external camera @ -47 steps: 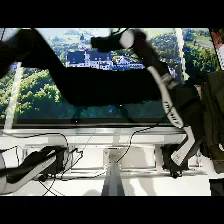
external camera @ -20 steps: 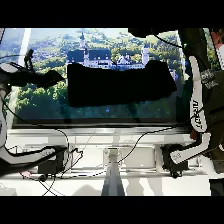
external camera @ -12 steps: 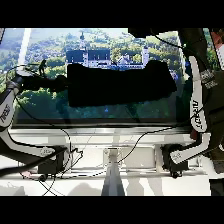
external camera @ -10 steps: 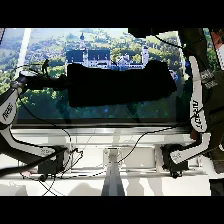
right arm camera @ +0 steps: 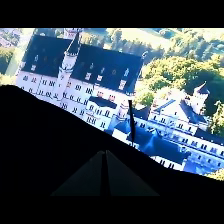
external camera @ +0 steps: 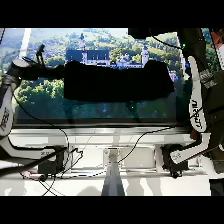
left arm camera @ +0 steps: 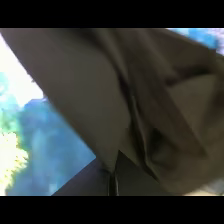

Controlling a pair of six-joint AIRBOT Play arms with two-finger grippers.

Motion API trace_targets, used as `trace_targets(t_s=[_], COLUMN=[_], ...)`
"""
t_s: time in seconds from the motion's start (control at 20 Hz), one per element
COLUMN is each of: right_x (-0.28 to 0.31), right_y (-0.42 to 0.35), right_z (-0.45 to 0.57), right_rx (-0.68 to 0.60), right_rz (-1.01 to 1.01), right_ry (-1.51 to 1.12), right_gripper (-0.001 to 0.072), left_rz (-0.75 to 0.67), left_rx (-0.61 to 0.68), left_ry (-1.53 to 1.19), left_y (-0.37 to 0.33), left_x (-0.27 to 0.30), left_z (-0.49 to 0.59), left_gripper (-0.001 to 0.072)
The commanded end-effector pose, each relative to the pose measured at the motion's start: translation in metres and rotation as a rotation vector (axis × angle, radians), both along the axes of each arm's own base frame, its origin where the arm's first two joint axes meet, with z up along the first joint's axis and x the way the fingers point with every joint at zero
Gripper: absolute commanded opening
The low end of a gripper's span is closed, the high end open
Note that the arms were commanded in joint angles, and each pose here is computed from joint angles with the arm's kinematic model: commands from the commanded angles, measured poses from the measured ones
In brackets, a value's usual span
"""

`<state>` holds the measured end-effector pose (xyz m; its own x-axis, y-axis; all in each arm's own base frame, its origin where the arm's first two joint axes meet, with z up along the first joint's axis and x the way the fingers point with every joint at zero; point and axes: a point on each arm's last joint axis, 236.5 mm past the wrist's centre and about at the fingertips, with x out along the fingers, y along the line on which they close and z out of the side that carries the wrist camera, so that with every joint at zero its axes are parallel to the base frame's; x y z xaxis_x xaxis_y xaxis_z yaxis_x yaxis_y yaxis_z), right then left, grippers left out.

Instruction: Fold the clothes and pants, and hang the long-sleeved shirts on hangers.

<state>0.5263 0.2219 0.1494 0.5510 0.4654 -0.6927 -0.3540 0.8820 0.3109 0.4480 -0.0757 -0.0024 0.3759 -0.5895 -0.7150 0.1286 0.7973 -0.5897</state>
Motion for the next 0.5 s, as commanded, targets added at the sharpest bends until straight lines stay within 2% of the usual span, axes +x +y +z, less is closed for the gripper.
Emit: trace_targets(t_s=[0.0, 0.2, 0.3, 0.45], right_x=[0.000, -0.013, -0.024, -0.041], right_y=[0.001, 0.012, 0.028, 0.065], right_z=[-0.025, -0.069, -0.088, -0.112], right_rx=[-0.017, -0.014, -0.013, -0.015], right_rz=[0.009, 0.030, 0.055, 0.107], right_ry=[0.044, 0.151, 0.190, 0.204], right_gripper=[0.0015, 0.0015, 0.0015, 0.0015], left_rz=[-0.025, -0.030, -0.032, -0.067], left_rx=[0.101, 0.369, 0.417, 0.417], left_ry=[-0.012, -0.095, -0.146, -0.187], left_y=[0.007, 0.032, 0.030, 0.013], left_x=[-0.023, -0.054, -0.062, -0.069], left_z=[0.072, 0.137, 0.156, 0.168], left_gripper=[0.0006, 0.0006, 0.0006, 0.0006])
